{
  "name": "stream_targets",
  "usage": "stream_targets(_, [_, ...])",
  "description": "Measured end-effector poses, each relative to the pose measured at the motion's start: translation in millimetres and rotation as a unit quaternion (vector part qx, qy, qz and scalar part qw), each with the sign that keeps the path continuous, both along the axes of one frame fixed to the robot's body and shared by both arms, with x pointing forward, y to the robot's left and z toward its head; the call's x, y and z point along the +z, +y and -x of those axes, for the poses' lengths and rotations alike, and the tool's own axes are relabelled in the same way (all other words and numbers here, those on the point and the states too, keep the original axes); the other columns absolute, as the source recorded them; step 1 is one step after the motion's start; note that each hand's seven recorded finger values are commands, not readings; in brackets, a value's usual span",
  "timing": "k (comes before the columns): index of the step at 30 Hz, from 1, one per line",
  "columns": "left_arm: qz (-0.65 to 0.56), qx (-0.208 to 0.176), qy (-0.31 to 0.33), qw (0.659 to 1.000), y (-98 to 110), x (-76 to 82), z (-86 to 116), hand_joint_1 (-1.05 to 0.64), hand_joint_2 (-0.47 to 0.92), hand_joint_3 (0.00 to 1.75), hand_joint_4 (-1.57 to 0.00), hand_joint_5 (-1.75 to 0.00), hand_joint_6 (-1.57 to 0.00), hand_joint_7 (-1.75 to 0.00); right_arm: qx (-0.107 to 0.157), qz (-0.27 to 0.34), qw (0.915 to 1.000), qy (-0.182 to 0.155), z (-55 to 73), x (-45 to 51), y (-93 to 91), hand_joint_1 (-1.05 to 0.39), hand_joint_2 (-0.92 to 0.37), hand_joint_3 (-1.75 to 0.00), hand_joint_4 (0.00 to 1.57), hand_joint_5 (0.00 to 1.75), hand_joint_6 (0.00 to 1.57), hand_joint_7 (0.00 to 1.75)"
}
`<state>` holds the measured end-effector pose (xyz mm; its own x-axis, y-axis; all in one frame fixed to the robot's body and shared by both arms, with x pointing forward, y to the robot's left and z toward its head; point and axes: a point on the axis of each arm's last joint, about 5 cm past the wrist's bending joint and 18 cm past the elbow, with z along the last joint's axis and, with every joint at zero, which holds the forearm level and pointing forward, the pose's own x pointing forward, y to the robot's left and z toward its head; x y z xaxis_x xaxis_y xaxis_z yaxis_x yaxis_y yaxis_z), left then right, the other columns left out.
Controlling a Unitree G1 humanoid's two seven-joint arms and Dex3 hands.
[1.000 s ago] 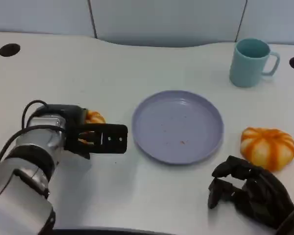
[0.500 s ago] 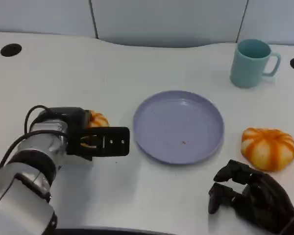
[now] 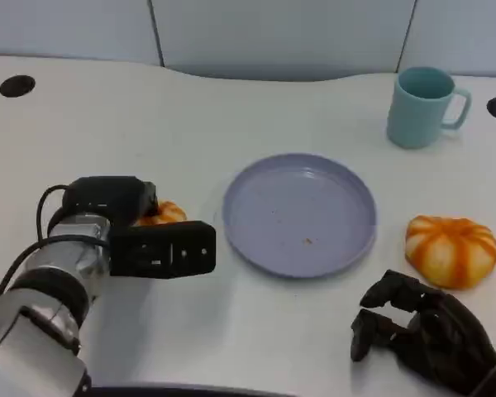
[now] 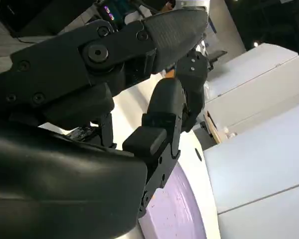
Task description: Grasp the bread from the table and place it into the plate.
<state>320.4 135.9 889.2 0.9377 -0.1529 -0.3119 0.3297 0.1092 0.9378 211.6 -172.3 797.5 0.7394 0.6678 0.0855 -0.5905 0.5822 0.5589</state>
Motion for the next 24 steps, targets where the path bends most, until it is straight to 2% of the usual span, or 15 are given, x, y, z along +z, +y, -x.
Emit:
stream_targets(3, [0.018, 0.001, -0.008, 1.000, 7.1, -1.5, 1.4, -0.17, 0.91, 0.04, -0.61, -1.71, -0.55, -1.56, 0.001, 0.000, 1.0000, 0.000, 0.1, 0.4, -0.3, -0.49, -0.92, -0.03, 0.59, 1.48, 0.67, 1.00])
stream_targets(4, [0.019, -0.001, -0.010, 1.000, 7.9, -1.8, 1.7, -0.16, 0.92, 0.05, -0.68, -1.73, -0.57, -1.65, 0.001, 0.000, 1.0000, -0.001, -0.1, 0.7, -0.2, -0.48, -0.92, -0.03, 0.59, 1.48, 0.67, 0.99])
stream_targets(6, [0.026, -0.005, -0.013, 1.000, 9.6, -1.5, 1.9, -0.14, 0.92, 0.07, -0.76, -1.74, -0.60, -1.73, 0.002, -0.001, 1.0000, -0.001, 0.2, 0.0, -0.2, -0.48, -0.92, -0.03, 0.61, 1.46, 0.68, 0.97])
stream_targets(8, [0.031, -0.007, -0.015, 0.999, 12.9, -1.1, 1.9, -0.14, 0.91, 0.07, -0.77, -1.75, -0.61, -1.74, 0.003, -0.005, 1.0000, -0.001, 0.3, -0.9, -0.3, -0.48, -0.92, -0.04, 0.61, 1.45, 0.69, 0.96])
stream_targets(10, [0.034, -0.008, -0.017, 0.999, 16.1, -0.3, 1.7, -0.15, 0.91, 0.08, -0.68, -1.75, -0.56, -1.75, 0.003, -0.003, 1.0000, -0.004, -0.1, -1.1, -0.1, -0.49, -0.92, -0.04, 0.61, 1.45, 0.70, 0.96])
stream_targets(13, [0.046, -0.016, -0.027, 0.998, 21.0, 2.8, 0.7, -0.14, 0.92, 0.10, -0.76, -1.75, -0.59, -1.75, -0.001, 0.004, 0.9999, -0.011, -1.0, -0.7, 0.2, -0.49, -0.92, -0.04, 0.61, 1.46, 0.71, 0.95])
stream_targets(17, [0.067, -0.022, -0.057, 0.996, 26.3, 10.7, -2.5, -0.16, 0.91, 0.11, -0.80, -1.75, -0.61, -1.75, -0.006, 0.010, 0.9998, -0.014, -1.4, -1.2, 0.6, -0.48, -0.92, -0.04, 0.62, 1.47, 0.72, 0.95])
stream_targets(24, [0.102, -0.077, -0.107, 0.986, 16.9, 35.9, -13.9, -0.10, 0.88, 0.15, -0.77, -1.75, -0.64, -1.75, -0.007, 0.014, 0.9998, -0.015, -4.7, -0.1, 2.2, -0.49, -0.92, -0.04, 0.63, 1.46, 0.73, 0.93])
